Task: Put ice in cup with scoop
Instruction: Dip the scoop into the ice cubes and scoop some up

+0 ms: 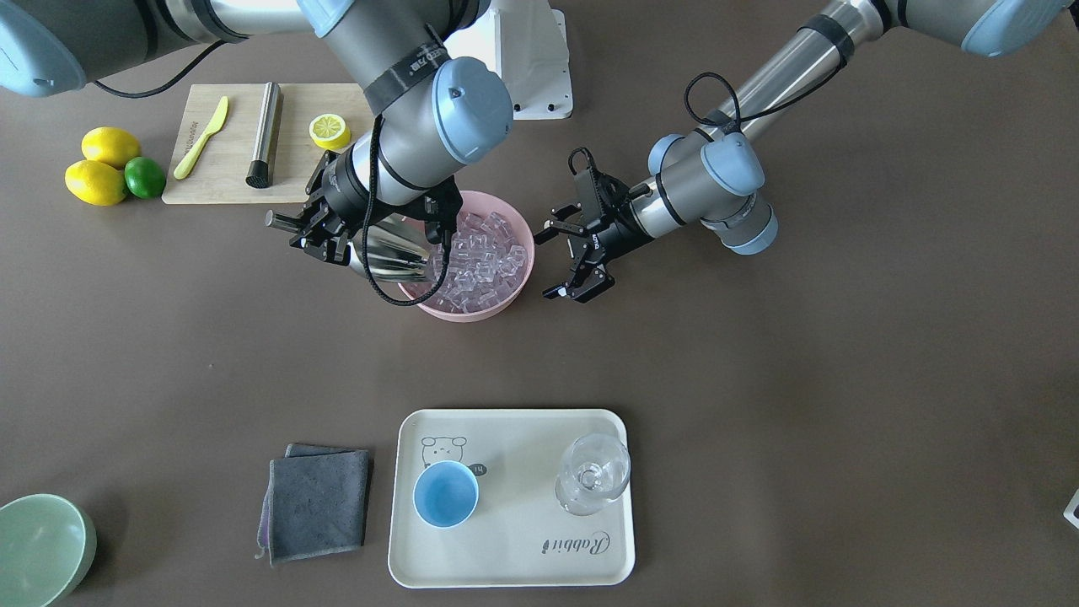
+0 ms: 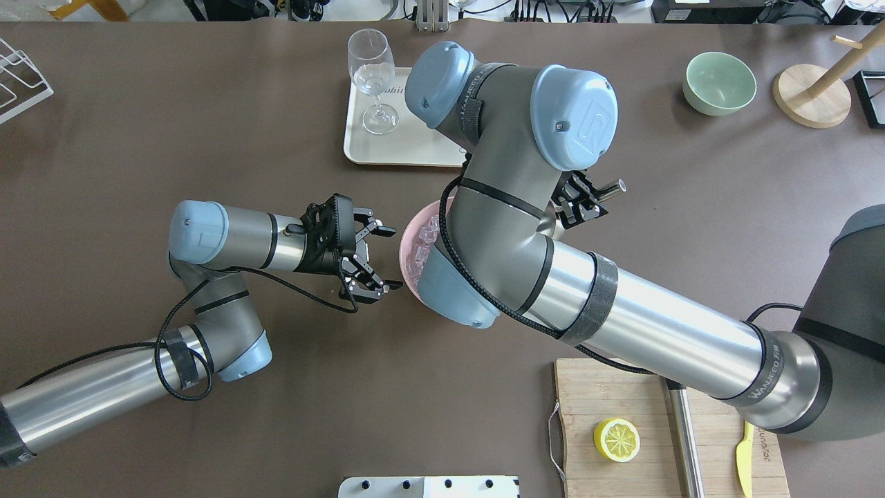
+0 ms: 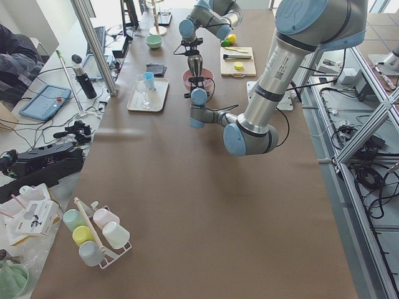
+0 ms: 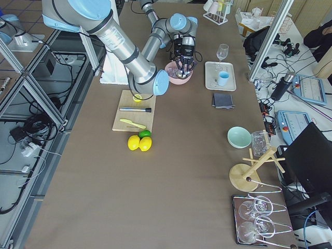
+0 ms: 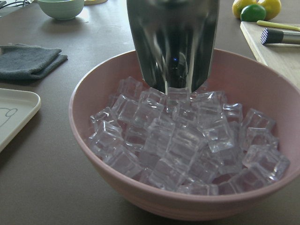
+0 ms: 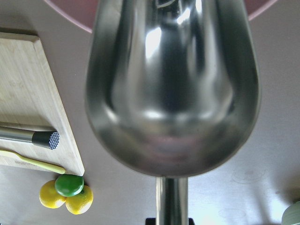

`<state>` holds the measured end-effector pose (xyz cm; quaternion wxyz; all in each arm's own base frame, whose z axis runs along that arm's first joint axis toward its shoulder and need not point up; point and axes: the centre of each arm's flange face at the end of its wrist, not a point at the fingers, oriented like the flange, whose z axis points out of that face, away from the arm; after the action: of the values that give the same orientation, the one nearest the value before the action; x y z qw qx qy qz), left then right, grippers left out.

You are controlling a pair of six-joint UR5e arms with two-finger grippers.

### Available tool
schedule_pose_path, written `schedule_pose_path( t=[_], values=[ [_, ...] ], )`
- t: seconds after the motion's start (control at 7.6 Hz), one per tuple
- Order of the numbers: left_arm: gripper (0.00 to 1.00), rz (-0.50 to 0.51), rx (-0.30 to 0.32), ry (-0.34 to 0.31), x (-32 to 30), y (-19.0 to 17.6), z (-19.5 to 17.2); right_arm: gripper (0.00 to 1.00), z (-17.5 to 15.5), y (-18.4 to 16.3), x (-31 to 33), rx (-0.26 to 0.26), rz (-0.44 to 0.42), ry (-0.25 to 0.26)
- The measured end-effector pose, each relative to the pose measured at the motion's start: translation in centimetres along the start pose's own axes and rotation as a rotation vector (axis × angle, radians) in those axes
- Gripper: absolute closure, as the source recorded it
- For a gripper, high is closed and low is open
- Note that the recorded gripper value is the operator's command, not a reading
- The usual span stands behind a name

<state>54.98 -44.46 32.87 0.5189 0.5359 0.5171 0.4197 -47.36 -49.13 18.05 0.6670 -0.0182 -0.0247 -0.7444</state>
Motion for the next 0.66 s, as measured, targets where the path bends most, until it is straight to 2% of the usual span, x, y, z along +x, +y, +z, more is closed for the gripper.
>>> schedule_pose_path(
  t=[0.66],
  values=[
    [0.02,-0.020,-0.010,0.006,0.5,-0.5,0.8,1.00,0.3,-3.9,-1.3,-0.027,-0.017,-0.005]
  ],
)
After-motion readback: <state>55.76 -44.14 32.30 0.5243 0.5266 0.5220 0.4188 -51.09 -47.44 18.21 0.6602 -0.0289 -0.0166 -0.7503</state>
